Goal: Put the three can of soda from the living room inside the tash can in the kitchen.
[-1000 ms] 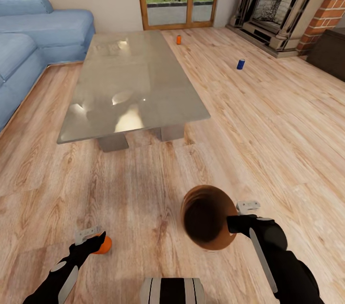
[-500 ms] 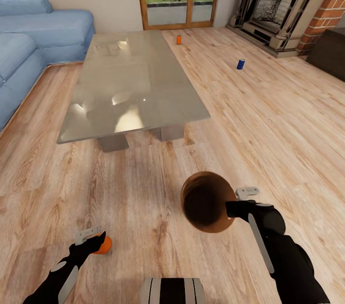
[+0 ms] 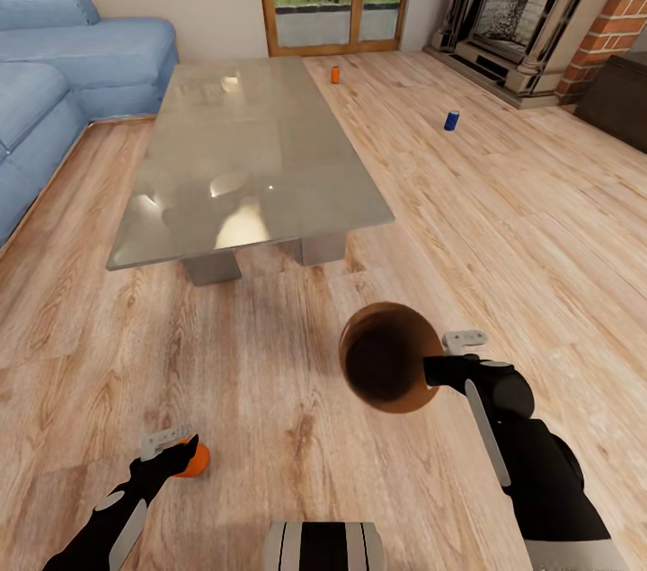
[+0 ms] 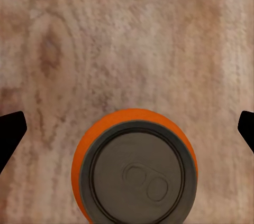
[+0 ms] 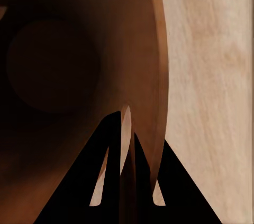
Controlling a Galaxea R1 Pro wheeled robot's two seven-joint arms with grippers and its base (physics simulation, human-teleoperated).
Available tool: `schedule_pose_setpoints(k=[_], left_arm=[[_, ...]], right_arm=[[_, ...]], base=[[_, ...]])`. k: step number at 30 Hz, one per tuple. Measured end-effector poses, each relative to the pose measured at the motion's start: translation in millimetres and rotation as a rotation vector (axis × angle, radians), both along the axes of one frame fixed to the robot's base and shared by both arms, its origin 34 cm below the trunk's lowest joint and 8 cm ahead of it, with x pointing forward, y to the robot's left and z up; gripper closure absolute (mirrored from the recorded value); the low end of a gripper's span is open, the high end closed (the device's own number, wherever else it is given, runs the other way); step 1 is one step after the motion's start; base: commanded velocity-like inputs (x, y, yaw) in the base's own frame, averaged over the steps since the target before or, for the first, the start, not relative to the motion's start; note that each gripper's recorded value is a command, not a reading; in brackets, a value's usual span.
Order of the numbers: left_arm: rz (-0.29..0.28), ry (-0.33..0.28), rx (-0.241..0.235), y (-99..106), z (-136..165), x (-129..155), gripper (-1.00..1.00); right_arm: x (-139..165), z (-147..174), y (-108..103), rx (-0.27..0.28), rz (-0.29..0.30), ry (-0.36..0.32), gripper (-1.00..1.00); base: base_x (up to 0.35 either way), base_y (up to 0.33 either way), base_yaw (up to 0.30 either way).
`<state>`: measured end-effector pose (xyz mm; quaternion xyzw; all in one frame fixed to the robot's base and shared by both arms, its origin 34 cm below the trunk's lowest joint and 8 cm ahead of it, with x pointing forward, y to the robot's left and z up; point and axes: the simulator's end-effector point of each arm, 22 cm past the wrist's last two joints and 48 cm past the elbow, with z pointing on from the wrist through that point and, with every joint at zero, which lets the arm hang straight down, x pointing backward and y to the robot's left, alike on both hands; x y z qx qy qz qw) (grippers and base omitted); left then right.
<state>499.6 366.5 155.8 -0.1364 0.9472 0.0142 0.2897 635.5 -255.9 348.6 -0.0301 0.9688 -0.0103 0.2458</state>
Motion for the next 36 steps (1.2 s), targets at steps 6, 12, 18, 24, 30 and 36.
schedule_pose_setpoints(k=[6,12,18,24,30,36], left_arm=[[0.000,0.000,0.000,0.0,0.0,0.0,-1.00],[0.000,0.000,0.000,0.0,0.0,0.0,-1.00],[0.000,0.000,0.000,0.0,0.0,0.0,-1.00],[0.000,0.000,0.000,0.0,-0.1,0.0,-1.00],[0.000,0.000,0.000,0.0,-0.1,-0.1,-1.00],[-0.001,0.000,0.000,0.0,-0.1,-0.1,-1.00]], right_arm=[[13.4,9.5,-1.7,-0.003,0.000,-0.026,1.00],[26.3,18.9,-1.8,-0.002,0.000,-0.051,1.00],[27.2,19.7,-3.2,-0.003,-0.003,-0.049,1.00],[27.1,20.0,-13.4,-0.026,-0.006,-0.048,1.00],[25.6,18.8,-13.9,-0.020,-0.006,-0.046,1.00],[19.5,14.1,-14.6,-0.020,-0.005,-0.035,1.00]], base=[[0.000,0.000,0.000],[0.000,0.000,0.000],[0.000,0.000,0.000],[0.000,0.000,0.000],[0.000,0.000,0.000],[0.000,0.000,0.000]])
